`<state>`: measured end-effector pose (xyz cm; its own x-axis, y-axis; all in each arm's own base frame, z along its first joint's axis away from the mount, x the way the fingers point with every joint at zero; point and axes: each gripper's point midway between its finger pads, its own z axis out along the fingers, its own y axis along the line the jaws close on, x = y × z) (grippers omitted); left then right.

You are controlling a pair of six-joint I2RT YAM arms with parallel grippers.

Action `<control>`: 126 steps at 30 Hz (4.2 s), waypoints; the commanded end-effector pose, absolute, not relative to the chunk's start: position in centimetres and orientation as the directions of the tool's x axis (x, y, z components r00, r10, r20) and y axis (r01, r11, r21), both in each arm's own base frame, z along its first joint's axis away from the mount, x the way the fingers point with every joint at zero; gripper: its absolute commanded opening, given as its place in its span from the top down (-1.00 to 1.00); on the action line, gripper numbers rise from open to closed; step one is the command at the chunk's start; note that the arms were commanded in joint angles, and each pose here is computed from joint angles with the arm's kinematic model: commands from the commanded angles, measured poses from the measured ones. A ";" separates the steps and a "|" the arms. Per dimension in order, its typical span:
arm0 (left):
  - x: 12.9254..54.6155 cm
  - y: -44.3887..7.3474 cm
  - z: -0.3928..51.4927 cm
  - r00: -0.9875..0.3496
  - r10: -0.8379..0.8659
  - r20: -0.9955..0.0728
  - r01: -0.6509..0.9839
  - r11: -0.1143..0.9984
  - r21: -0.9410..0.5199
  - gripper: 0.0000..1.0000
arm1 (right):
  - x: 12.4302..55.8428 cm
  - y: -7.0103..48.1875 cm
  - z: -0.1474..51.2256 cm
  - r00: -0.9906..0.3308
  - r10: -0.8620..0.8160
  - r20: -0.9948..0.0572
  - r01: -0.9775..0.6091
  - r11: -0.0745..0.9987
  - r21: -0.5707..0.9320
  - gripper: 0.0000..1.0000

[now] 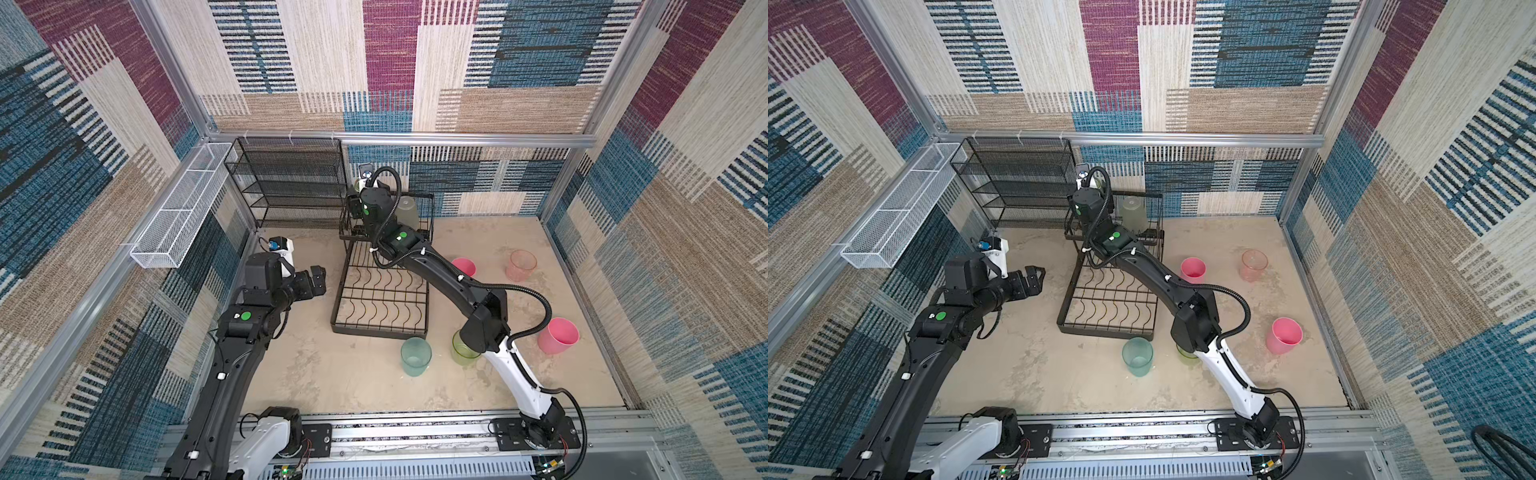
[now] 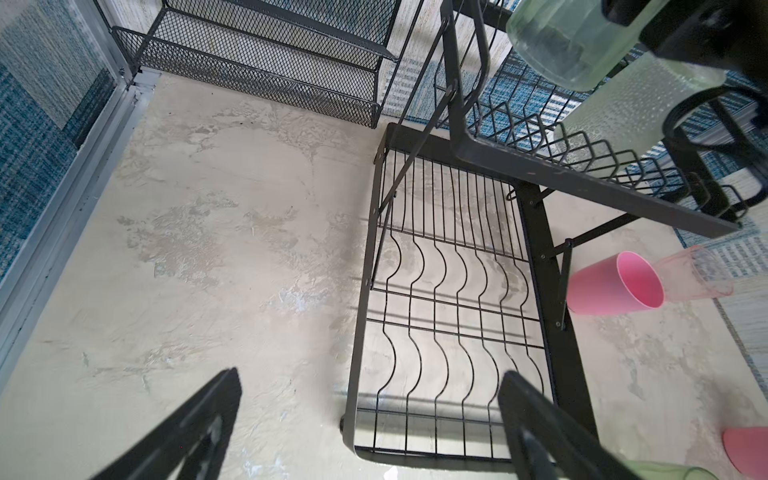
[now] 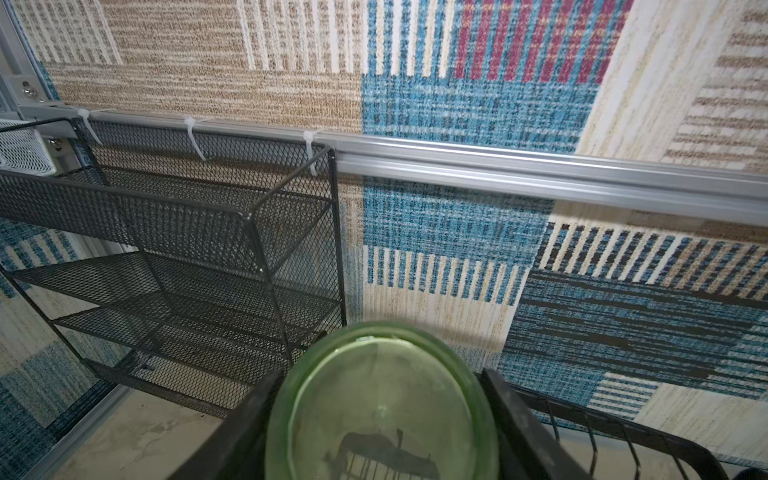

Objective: Load the cups into the dish rack

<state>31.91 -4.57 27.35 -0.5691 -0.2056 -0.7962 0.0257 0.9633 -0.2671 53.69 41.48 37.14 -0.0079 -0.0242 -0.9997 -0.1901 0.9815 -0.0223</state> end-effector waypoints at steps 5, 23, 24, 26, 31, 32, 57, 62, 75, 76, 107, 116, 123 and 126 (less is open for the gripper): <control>32.2 -4.8 28.1 -0.540 -0.219 -0.812 0.042 0.957 -0.286 -1.00 | 54.1 41.7 37.7 0.036 0.030 -0.999 -0.181 0.983 0.023 -0.40; 32.2 -5.1 28.0 -0.545 -0.226 -0.807 0.052 0.952 -0.301 -0.99 | 55.0 42.5 34.1 -0.012 -0.003 -1.000 -0.176 0.984 -0.001 -0.44; 32.2 -5.2 28.0 -0.546 -0.226 -0.807 0.053 0.952 -0.303 -0.99 | 55.1 42.6 33.7 -0.017 -0.008 -1.000 -0.176 0.984 -0.005 -0.45; 32.2 -5.2 28.0 -0.545 -0.227 -0.807 0.053 0.951 -0.303 -0.99 | 55.2 42.6 33.4 -0.021 -0.010 -1.000 -0.171 0.985 -0.007 -0.45; 32.2 -5.2 28.1 -0.545 -0.227 -0.807 0.055 0.951 -0.304 -0.99 | 55.3 42.7 32.6 -0.032 -0.022 -0.999 -0.172 0.985 -0.016 -0.49; 32.2 -5.2 28.0 -0.545 -0.227 -0.807 0.055 0.951 -0.304 -0.99 | 55.4 42.7 32.5 -0.034 -0.021 -0.999 -0.173 0.985 -0.015 -0.49; 32.3 -5.2 28.0 -0.546 -0.230 -0.806 0.054 0.950 -0.307 -0.99 | 55.5 42.7 32.7 -0.049 -0.016 -0.999 -0.210 0.978 -0.006 -0.80; 32.2 -5.2 27.9 -0.547 -0.230 -0.805 0.055 0.950 -0.308 -0.99 | 55.3 42.5 33.7 -0.035 -0.008 -0.999 -0.213 0.977 -0.001 -0.92; 32.2 -5.3 27.9 -0.546 -0.227 -0.806 0.058 0.950 -0.306 -1.00 | 54.2 42.0 37.7 0.027 0.025 -0.999 -0.223 0.975 0.018 -1.00; 32.2 -5.3 28.0 -0.545 -0.227 -0.807 0.059 0.950 -0.307 -1.00 | 54.1 41.9 38.1 0.033 0.028 -0.999 -0.223 0.975 0.020 -1.00; 32.4 -5.9 27.5 -0.571 -0.252 -0.781 0.065 0.935 -0.349 -1.00 | 45.5 31.9 47.4 0.053 0.019 -0.998 -0.168 0.986 0.010 -0.98; 32.5 -6.2 27.1 -0.583 -0.257 -0.771 0.062 0.932 -0.357 -0.98 | 40.4 24.8 45.2 -0.011 0.075 -0.997 -0.157 0.985 0.076 -1.00; 32.2 -7.6 26.0 -0.625 -0.219 -0.750 0.059 0.944 -0.325 -0.93 | 36.3 18.4 39.5 -0.146 0.178 -0.973 -0.133 0.971 0.198 -0.99; 31.7 -8.5 25.4 -0.647 -0.169 -0.744 0.051 0.963 -0.264 -0.91 | 35.0 16.4 36.9 -0.208 0.208 -0.956 -0.101 0.967 0.233 -0.98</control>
<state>31.96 -8.67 25.60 -0.6413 -0.1864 -0.7443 0.0927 0.9441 -0.3163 35.98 17.15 39.36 -0.1281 0.1403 -0.9818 -0.1067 0.9823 0.1543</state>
